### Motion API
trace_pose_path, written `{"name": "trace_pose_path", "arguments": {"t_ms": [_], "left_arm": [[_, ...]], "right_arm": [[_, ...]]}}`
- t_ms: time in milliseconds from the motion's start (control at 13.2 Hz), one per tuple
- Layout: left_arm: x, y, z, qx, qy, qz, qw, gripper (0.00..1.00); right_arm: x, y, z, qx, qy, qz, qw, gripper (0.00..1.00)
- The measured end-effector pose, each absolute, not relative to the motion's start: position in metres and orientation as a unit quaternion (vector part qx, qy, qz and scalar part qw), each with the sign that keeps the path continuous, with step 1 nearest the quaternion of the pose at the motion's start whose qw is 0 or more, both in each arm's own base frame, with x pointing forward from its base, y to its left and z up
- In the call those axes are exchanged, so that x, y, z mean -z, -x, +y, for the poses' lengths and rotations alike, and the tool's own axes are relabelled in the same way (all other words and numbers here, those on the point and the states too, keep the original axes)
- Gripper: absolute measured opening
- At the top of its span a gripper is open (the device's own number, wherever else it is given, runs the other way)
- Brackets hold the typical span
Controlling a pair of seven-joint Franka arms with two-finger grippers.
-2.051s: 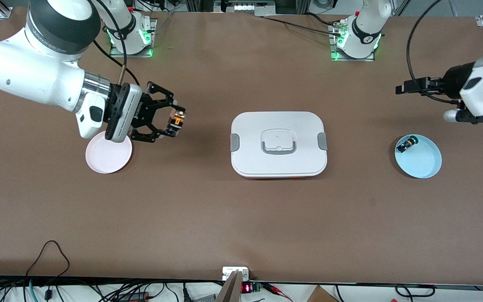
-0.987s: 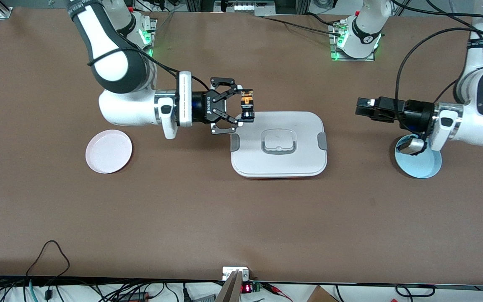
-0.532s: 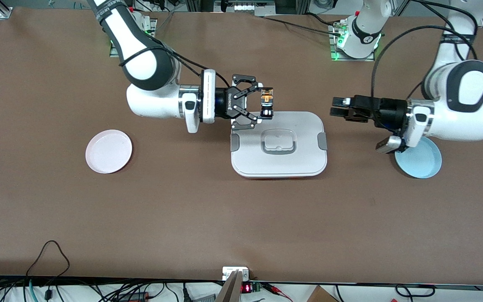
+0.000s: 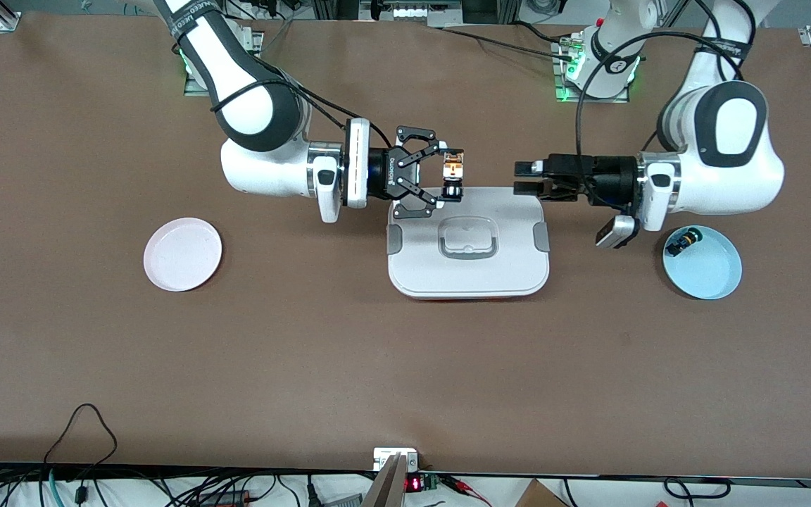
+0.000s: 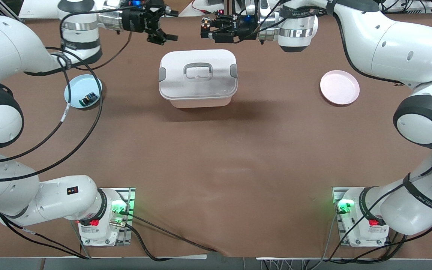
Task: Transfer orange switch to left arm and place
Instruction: 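Carry the switch above the box while the left gripper reaches toward it, then close the left gripper on the orange switch held by the right gripper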
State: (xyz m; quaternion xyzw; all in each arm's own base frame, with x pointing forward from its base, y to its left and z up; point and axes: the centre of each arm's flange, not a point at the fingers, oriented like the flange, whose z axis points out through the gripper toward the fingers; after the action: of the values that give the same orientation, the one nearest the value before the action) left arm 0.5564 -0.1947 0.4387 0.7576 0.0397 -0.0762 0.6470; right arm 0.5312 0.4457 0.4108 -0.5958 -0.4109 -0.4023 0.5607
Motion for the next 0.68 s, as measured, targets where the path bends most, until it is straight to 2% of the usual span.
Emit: {"name": "trace_pose_path", "arguments": {"t_ms": [456,684], "left_arm": [[-0.439,-0.553,-0.226,0.059,-0.747,0.069,0.658,1.0],[-0.437,-0.545,-0.246,0.061,-0.749,0.072,0.656,0.96]], "right_arm": [[-0.409,-0.528,0.449,0.4,0.596,-0.413,0.562,0.72],[-0.409,-0.527,0.451,0.399,0.595,-0.413,0.562,0.72]]}}
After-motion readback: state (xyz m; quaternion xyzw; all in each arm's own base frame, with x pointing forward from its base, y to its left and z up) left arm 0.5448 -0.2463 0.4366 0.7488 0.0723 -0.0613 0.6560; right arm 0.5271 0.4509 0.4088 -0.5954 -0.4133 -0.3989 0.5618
